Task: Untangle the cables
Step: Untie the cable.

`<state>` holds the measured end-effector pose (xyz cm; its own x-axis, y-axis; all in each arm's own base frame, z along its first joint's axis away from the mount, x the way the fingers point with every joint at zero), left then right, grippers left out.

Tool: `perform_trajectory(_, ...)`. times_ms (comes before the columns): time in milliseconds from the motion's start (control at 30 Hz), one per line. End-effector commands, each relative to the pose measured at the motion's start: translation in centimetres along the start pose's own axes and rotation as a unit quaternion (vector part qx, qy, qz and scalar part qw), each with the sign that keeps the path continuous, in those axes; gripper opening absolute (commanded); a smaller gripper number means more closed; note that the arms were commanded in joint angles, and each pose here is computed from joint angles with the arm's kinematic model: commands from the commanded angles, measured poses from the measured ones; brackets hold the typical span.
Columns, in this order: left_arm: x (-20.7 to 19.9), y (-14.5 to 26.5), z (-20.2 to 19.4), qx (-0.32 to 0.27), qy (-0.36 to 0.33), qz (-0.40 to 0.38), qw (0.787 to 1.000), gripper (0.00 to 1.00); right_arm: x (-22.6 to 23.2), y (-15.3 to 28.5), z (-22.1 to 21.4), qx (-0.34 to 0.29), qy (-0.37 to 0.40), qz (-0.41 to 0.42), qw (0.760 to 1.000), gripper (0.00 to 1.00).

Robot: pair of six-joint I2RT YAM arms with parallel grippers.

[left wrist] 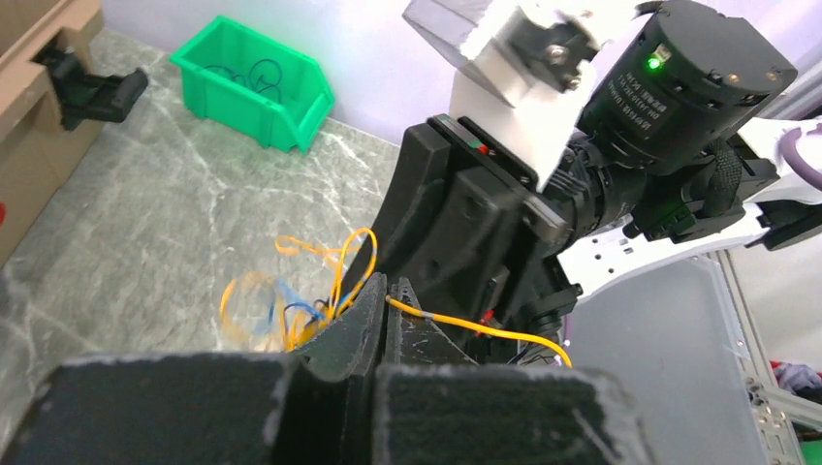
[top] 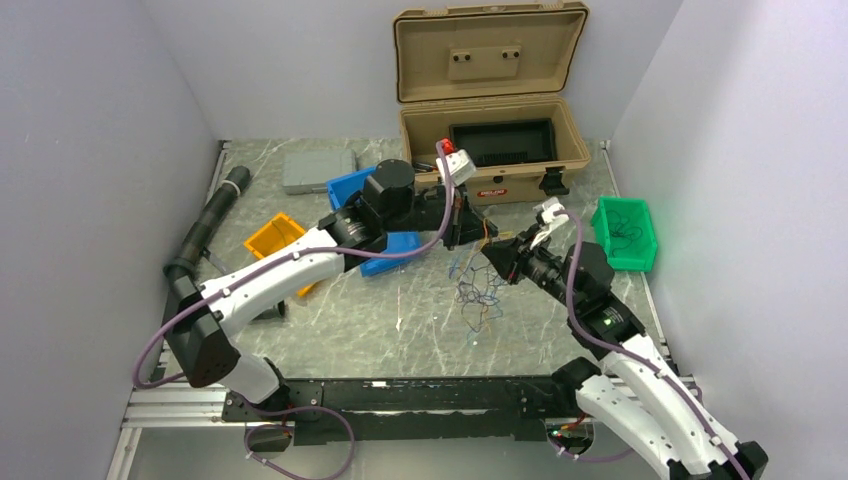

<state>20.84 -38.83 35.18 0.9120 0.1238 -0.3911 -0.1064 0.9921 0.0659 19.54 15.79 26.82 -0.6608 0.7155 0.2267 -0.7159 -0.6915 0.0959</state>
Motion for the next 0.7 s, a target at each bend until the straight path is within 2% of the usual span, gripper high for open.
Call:
perform_trajectory(0, -1.0, 3.3, 4.1, -0.077, -0.027, 0.046, 0.996, 0.0, -3.8, -0.2, -1.7, -0.007, -0.069, -0.144, 0.987, 0.05)
perform_trajectory(33, -1.0, 4.1, 4.6, -0.088, -0.03, 0.056, 0.994, 0.0, -4.9, 0.3, -2.5, -0.008, -0.087, -0.188, 0.978, 0.0)
perform_trajectory(167, -0.9, 8.2, 6.3, -0.14, -0.041, 0.121, 0.982, 0.0, -8.0, 2.9, -6.0, 0.005, -0.145, -0.324, 0.935, 0.0)
perform_trajectory(367, -1.2, 14.7, 7.5, -0.197, -0.067, 0.221, 0.953, 0.0, -11.4, 7.2, -8.4, -0.017, -0.201, -0.509, 0.837, 0.0)
perform_trajectory(433, -1.4, 15.7, 7.4, -0.193, -0.068, 0.23, 0.951, 0.0, -11.6, 7.4, -8.4, -0.018, -0.207, -0.52, 0.829, 0.0)
perform_trajectory(567, -1.9, 16.3, 7.1, -0.184, -0.069, 0.226, 0.954, 0.0, -11.4, 6.6, -7.9, -0.008, -0.195, -0.505, 0.841, 0.0)
perform_trajectory(667, -2.3, 16.6, 7.1, -0.184, -0.066, 0.225, 0.955, 0.0, -10.2, 4.6, -6.4, 0.016, -0.143, -0.427, 0.893, 0.66)
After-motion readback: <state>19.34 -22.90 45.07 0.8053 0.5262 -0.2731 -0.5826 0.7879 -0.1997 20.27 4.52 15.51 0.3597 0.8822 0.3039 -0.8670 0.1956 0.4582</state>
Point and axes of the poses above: each gripper's point midway between its finger pads, its own y axis back along the fingers, its own x axis along the line the jaws close on, z = x × y, the point moved 4 cm from there along y, back along the fingers, and after that the axes turned 3 degrees about y, right-handed, at the moved point
